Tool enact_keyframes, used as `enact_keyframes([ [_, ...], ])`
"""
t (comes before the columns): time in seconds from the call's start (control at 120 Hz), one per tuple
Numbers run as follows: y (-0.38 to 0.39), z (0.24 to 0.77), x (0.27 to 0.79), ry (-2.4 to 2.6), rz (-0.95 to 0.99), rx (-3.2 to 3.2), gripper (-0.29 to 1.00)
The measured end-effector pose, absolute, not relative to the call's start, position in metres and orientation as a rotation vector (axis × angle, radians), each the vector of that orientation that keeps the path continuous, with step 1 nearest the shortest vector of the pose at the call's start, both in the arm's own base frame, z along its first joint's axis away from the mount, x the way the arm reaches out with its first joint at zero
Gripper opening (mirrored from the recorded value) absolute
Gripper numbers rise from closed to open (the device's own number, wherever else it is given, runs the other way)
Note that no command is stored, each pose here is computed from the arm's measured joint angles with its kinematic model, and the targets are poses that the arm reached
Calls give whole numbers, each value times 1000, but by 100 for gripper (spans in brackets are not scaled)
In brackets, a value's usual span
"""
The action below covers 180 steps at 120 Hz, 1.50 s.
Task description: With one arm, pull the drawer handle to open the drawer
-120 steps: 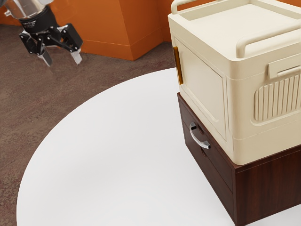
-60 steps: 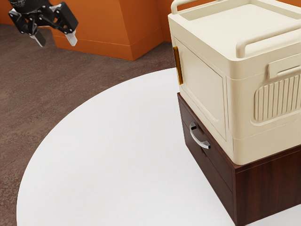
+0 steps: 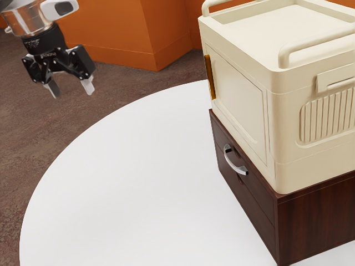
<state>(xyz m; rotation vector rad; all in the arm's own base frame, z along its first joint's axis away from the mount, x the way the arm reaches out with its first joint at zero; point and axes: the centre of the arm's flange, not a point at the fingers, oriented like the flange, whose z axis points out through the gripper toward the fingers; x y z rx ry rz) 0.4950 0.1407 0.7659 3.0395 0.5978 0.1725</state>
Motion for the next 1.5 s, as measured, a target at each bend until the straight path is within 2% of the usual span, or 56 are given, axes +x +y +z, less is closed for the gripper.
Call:
enact_keyframes([
  [0.25,131,787,491,565,309,3059,70],
  [0.4,121,780,494,543,302,3086,70],
  [0.5,85,746,448,425,266,3099,70],
  [0.675,55,642,391,316,248,3111,70],
  [0.758,35,616,371,231,187,3115,70],
  [0.85,10,608,358,112,140,3116,70],
  [1.017,-2,606,369,-388,174,3117,70],
  [1.292,-88,613,395,-1729,320,2720,70],
  [1.5,-108,603,437,-2172,391,2508,70],
])
